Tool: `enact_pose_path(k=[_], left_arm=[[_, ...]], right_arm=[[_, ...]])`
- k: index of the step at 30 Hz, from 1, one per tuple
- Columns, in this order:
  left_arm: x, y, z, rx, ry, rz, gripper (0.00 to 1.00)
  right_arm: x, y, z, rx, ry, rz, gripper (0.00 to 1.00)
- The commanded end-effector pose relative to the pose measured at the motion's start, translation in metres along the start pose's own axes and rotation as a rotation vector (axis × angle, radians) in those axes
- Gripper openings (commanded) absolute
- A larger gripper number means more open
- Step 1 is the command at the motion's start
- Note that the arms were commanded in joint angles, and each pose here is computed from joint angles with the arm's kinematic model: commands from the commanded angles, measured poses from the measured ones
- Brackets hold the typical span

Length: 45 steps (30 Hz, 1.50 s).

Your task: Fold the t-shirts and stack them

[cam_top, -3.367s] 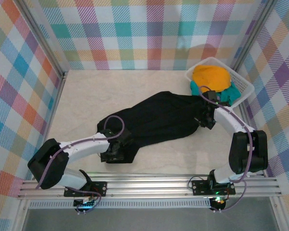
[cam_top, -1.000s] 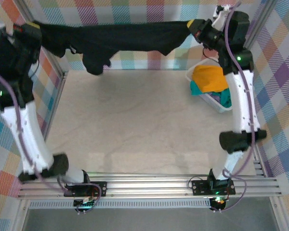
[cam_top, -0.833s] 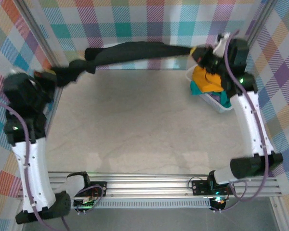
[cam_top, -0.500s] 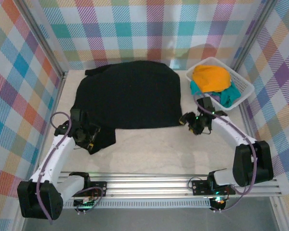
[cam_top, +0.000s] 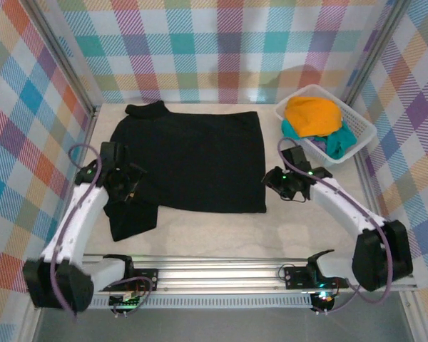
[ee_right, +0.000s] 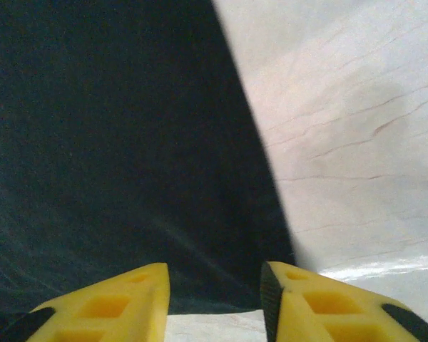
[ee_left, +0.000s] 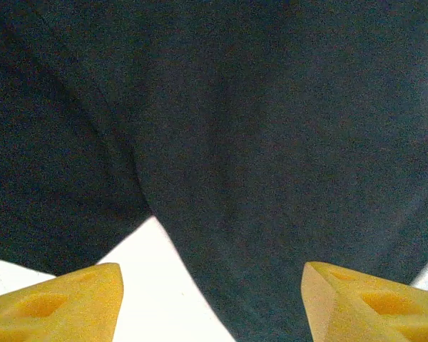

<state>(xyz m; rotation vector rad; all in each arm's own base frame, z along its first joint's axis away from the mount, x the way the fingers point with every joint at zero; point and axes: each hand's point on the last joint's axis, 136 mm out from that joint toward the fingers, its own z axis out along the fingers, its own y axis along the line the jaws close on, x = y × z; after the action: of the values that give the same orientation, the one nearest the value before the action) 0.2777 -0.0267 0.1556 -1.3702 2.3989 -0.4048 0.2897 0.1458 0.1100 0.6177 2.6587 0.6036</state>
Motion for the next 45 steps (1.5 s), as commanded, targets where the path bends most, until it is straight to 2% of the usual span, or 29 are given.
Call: enact_pose_path(k=[1,5,12,19,25,31,34,36,39,42,45], left_arm=[[-0.011,-0.011,0.019,-0.026,0.019,0.03,0.65],[-0.013,-0.009,0.044,-0.072,0.044,0.056,0.65],[0.01,0.0,0.09,-0.121,0.182,0.079,0.64],[0.059,-0.014,0.115,-0.111,0.309,0.2,0.65],[0.101,-0.029,0.126,-0.077,0.415,0.25,0.65],[0.086,-0.041,0.067,0.03,0.302,0.34,0.72],[0.07,-0.006,0.044,-0.093,0.214,0.356,0.73],[0.056,0.02,0.034,-0.158,0.138,0.311,0.73],[0.036,0.046,0.029,-0.185,0.055,0.192,0.73],[0.023,0.064,0.031,-0.203,0.052,0.068,0.73],[0.019,0.073,0.033,-0.208,0.079,0.005,0.72]], right_arm=[[0.01,0.03,0.018,-0.033,0.034,-0.034,0.35],[0.028,0.047,0.05,-0.033,0.109,-0.07,0.34],[0.028,0.037,0.093,0.077,0.217,-0.02,0.33],[-0.012,-0.017,0.099,0.19,0.207,0.161,0.31],[-0.058,-0.041,0.092,0.173,0.173,0.218,0.31],[-0.089,-0.013,0.048,0.113,0.04,0.064,0.36],[-0.084,-0.003,0.03,0.073,0.011,0.023,0.39],[-0.068,0.007,0.028,0.053,0.037,0.0,0.39],[-0.036,0.028,0.038,0.018,0.103,-0.04,0.38],[-0.004,0.046,0.059,-0.014,0.191,-0.041,0.39],[0.011,0.053,0.081,-0.002,0.256,-0.037,0.38]])
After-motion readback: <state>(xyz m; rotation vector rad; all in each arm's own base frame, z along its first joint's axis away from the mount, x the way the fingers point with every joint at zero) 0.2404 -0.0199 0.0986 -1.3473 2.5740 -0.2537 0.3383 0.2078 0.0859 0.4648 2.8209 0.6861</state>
